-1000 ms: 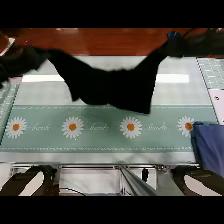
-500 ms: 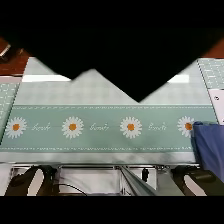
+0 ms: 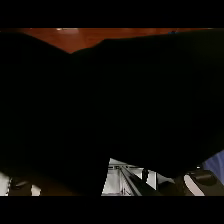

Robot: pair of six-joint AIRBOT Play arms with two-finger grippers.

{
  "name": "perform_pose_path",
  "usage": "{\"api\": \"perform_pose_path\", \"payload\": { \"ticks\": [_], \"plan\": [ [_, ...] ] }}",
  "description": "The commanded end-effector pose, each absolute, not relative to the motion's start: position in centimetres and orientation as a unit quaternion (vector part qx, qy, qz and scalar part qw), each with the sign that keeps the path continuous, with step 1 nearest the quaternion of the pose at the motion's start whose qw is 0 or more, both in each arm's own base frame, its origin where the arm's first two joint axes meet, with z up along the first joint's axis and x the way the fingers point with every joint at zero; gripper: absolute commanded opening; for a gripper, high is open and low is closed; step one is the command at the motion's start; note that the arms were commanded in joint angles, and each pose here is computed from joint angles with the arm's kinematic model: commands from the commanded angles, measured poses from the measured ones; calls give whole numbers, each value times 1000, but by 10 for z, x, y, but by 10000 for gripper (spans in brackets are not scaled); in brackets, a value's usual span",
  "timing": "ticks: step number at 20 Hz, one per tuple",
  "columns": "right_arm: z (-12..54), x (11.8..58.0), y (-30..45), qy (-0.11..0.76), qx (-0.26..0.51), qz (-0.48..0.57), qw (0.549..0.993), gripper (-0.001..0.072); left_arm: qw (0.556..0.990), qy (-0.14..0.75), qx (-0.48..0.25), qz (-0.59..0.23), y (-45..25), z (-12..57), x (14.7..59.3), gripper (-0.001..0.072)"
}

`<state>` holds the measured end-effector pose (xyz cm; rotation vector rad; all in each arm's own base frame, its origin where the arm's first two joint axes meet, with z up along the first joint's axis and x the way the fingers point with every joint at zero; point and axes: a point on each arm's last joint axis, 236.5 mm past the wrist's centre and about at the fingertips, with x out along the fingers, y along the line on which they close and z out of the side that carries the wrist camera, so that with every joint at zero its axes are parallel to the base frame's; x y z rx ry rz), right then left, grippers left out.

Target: Fold the shirts.

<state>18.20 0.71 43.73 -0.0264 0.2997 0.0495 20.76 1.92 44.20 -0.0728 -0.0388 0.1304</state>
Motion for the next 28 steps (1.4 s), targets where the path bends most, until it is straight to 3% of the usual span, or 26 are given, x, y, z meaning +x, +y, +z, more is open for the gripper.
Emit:
{"api": "perform_pose_path", "payload": {
  "ticks": [1, 6, 11, 17, 23, 24, 25, 26, 28],
  "plan": [
    [369, 178, 0, 266, 2, 4, 964, 23, 988, 84, -108, 68, 27, 364, 230, 23],
    [225, 207, 3, 409, 22, -13, 912, 22, 946, 235, -219, -49, -22, 226, 276, 23],
    [119, 269, -28, 464, 27, -86, 881, 22, 907, 324, -264, -58, -38, 120, 327, 23],
    [48, 357, -49, 498, 189, -44, 845, 23, 885, 377, -269, -43, -57, 39, 412, 23],
    [4, 425, -29, 499, 317, 16, 806, 24, 876, 397, -271, -45, -63, 20, 476, 32],
    [2, 436, -26, 489, 343, 18, 802, 100, 875, 400, -269, -49, -68, 19, 479, 137],
    [1, 444, -22, 480, 367, 22, 796, 338, 870, 410, -266, -57, -73, 18, 478, 419],
    [3, 448, -21, 477, 378, 26, 793, 414, 865, 425, -260, -64, -76, 16, 472, 507],
    [19, 449, -29, 474, 374, 33, 796, 414, 844, 491, -196, -89, -64, 10, 445, 507]
  ]
}}
